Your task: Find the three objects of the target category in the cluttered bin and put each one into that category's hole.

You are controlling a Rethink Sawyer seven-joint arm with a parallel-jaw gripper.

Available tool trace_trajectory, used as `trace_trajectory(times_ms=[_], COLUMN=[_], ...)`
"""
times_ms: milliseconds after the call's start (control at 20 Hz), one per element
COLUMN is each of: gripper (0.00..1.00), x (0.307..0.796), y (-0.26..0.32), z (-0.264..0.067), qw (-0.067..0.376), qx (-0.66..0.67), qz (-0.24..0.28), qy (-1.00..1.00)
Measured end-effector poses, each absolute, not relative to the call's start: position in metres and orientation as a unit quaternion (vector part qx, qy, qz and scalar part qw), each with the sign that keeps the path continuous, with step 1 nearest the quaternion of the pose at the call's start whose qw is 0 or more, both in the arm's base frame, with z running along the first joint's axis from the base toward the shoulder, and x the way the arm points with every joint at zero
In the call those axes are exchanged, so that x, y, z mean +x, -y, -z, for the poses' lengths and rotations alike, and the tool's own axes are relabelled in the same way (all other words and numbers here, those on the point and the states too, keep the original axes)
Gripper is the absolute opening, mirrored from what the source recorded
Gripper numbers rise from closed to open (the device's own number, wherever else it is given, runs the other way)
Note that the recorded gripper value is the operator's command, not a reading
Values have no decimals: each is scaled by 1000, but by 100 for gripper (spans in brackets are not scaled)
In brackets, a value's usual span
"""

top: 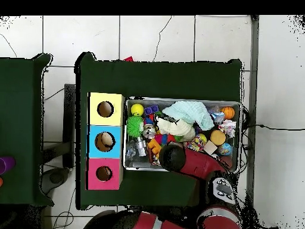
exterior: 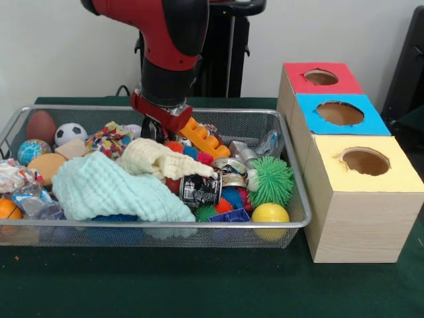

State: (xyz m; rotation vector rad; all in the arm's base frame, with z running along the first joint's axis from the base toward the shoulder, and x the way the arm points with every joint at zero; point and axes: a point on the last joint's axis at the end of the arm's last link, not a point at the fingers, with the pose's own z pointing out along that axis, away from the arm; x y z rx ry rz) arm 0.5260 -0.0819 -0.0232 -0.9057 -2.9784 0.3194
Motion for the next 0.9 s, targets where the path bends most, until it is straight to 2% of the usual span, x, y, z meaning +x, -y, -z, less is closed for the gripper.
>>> trace_trajectory(times_ms=[450,700,900], gripper=[100,100,100], x=[531,542,540], y=[102,163,191], z=[30,34,64], qw=[3,-16,-9], qx=[-313,-325,-325], qz=[-107,-109,-81], qy=[944,939,942])
